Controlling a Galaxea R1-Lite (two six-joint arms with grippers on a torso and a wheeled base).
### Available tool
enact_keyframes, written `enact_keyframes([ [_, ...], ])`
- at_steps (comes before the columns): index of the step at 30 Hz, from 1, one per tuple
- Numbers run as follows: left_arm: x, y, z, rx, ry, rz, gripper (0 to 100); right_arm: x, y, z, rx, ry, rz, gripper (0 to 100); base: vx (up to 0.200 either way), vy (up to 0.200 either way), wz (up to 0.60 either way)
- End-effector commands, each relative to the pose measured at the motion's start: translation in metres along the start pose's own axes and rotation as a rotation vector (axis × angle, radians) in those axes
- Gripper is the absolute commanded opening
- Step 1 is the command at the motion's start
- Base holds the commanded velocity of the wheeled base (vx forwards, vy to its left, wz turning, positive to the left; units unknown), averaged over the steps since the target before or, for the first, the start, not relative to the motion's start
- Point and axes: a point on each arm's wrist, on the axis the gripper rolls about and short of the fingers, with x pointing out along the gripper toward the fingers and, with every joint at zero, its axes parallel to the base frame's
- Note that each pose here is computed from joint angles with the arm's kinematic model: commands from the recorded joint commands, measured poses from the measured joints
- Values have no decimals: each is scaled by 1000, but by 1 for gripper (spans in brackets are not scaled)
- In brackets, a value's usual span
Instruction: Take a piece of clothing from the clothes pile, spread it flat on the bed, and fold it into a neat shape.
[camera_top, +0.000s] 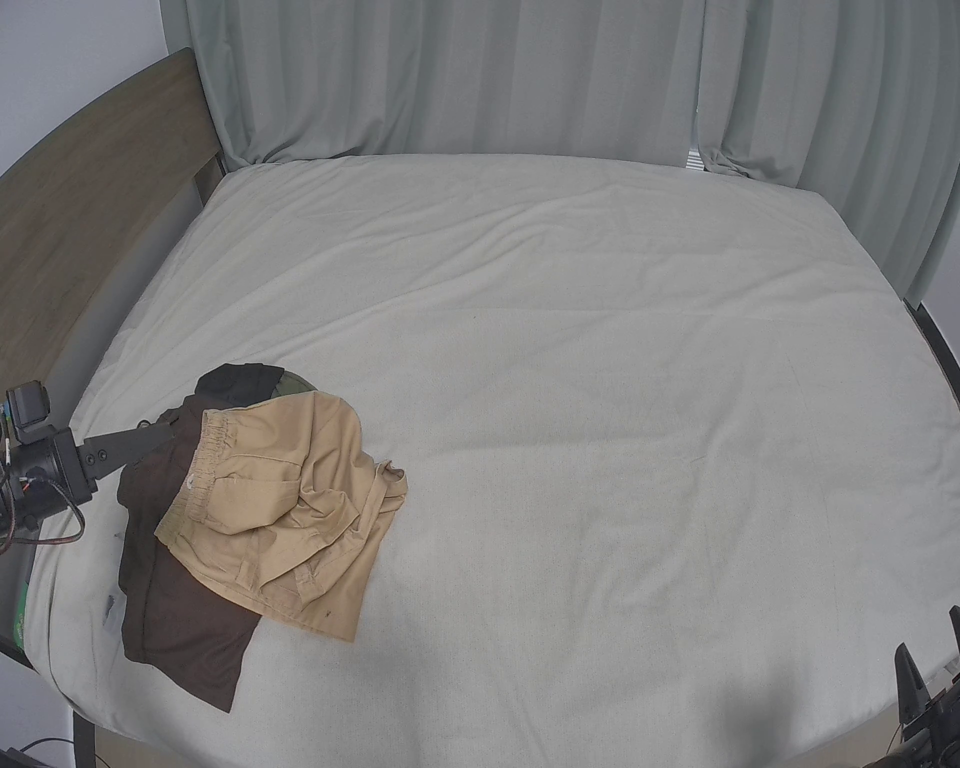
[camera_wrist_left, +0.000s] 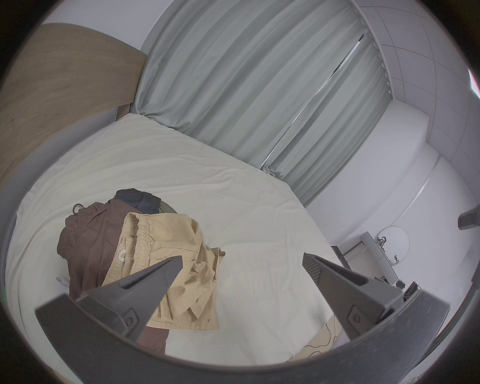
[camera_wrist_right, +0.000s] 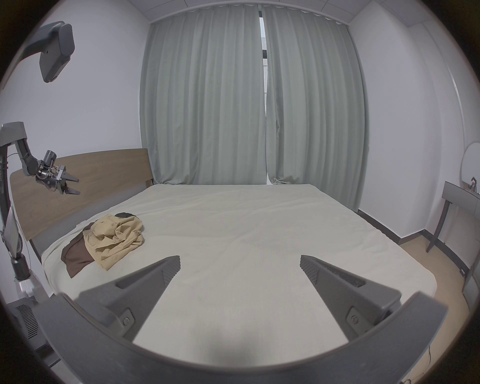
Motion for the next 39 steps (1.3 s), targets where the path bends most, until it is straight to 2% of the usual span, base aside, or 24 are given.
enact_keyframes([
  [1,10,23,4,-43,20,18,100,0,0,-5,1,1,1,100,0,0,0],
  [16,45,80,7,-65,66,32,100,0,0,-5,1,1,1,100,0,0,0],
  [29,62,117,-6,-72,101,55,100,0,0,-5,1,1,-1,100,0,0,0],
  [39,74,135,-16,-87,119,57,100,0,0,-5,1,1,-1,100,0,0,0],
])
